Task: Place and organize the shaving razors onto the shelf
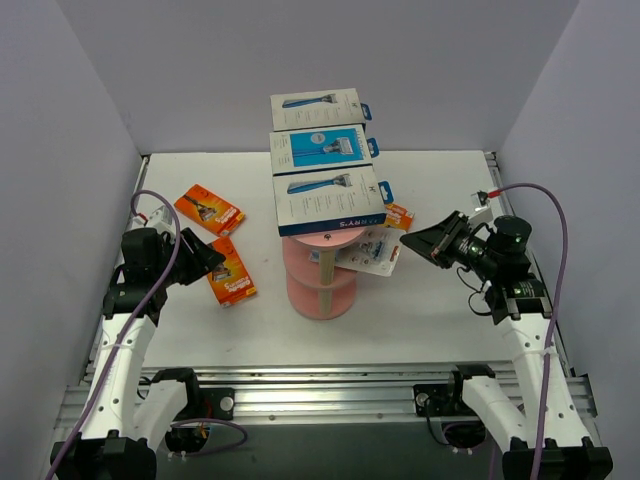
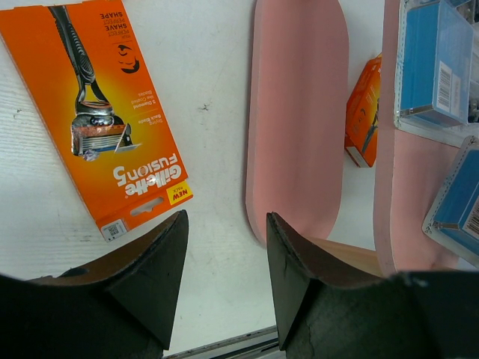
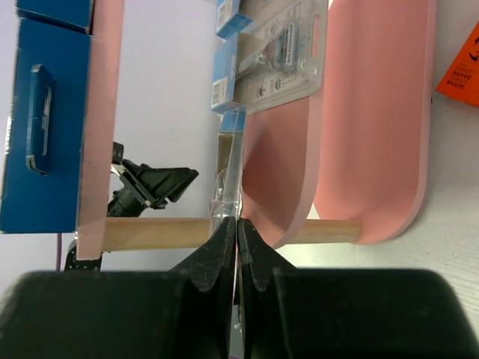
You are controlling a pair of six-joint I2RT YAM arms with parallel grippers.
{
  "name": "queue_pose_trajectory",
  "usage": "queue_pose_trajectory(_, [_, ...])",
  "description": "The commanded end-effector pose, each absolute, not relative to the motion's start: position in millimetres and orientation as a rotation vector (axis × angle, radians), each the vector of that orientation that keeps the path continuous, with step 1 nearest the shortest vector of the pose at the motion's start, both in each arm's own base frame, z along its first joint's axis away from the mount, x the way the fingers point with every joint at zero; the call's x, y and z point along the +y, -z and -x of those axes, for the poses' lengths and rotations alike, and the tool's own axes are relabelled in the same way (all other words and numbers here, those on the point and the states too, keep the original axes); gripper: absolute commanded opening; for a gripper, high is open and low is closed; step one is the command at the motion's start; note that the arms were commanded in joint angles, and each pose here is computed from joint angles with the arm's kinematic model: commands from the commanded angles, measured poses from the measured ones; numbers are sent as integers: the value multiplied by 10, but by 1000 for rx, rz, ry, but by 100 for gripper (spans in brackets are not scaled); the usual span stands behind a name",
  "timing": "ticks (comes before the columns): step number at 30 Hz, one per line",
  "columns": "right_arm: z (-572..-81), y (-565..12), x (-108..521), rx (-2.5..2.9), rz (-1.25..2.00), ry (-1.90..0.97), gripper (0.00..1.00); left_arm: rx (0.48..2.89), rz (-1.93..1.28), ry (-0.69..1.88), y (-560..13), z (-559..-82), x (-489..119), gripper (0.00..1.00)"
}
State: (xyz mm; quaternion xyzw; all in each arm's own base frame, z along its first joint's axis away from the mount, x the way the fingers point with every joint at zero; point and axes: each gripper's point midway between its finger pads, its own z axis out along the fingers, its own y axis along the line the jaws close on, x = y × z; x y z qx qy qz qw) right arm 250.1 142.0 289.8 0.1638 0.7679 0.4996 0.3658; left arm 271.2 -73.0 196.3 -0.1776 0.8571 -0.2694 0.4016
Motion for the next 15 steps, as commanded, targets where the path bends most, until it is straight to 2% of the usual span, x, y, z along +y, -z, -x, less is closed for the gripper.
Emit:
queue_pose_trajectory(1, [-2455, -3020, 1459, 1973, -301, -1305, 0, 2114, 420, 692, -2095, -2777, -725, 55])
queue_pose_trajectory(15, [-2561, -2829, 1331, 2062, -265, -1328, 0, 2115, 420, 691, -2092, -2775, -723, 54])
